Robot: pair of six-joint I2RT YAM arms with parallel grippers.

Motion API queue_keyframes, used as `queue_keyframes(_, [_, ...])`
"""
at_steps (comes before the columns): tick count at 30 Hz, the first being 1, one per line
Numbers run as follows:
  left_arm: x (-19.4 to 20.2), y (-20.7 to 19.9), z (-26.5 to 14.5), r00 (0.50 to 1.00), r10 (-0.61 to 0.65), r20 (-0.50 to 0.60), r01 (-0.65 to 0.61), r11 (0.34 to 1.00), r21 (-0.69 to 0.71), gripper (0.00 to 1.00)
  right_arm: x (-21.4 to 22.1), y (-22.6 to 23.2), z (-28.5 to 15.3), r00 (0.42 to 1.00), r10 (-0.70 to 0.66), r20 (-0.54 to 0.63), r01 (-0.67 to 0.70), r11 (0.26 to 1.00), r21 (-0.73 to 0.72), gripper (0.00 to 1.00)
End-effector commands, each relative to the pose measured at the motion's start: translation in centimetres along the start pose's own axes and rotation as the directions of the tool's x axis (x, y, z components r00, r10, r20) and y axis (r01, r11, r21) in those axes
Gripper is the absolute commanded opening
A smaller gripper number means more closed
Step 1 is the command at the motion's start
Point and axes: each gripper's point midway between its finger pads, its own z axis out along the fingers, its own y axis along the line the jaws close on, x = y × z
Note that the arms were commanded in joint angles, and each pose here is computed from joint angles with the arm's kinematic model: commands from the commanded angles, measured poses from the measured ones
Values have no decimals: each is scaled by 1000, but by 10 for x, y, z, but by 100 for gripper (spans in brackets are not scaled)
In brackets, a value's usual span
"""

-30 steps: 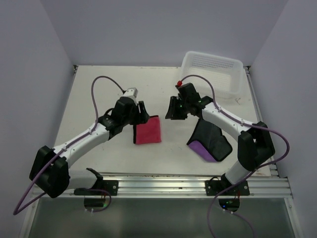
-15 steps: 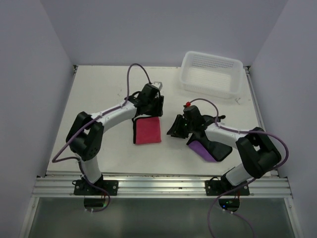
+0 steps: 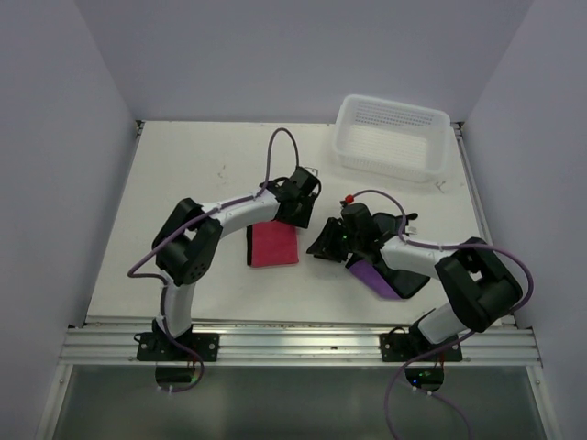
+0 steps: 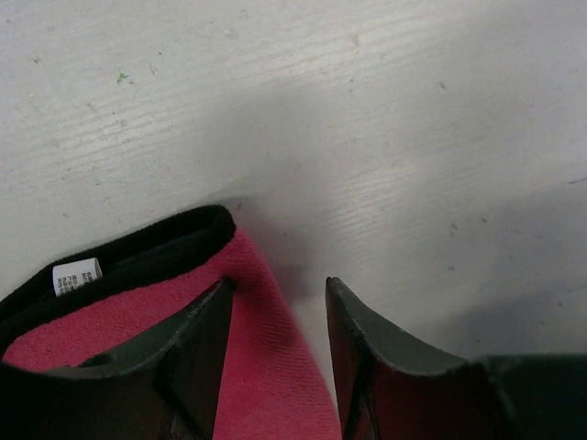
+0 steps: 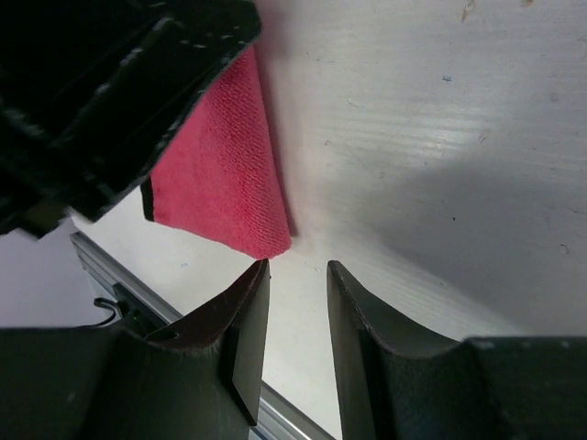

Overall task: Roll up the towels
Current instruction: Roll the towel

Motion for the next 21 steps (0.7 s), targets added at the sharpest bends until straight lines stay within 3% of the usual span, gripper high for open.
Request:
queue_keyframes(1, [-3, 13, 6, 1000, -14, -2, 14, 997, -79, 49, -1, 16, 1, 1000, -11, 5, 11, 998, -69, 36])
queue_keyframes(10, [-7, 16, 13, 1000, -26, 0, 25, 992, -125, 46, 3, 13, 4, 1000, -10, -10, 9, 997, -71, 36])
queue_keyframes(16, [12, 19, 26, 998, -39, -47, 32, 990, -138, 38, 1, 15, 7, 1000, -25, -1, 25, 997, -74, 36])
queue_keyframes(21, [21, 17, 29, 997, -65, -50, 59, 991, -117, 36, -1, 16, 19, 999, -37, -3, 37, 997, -74, 37])
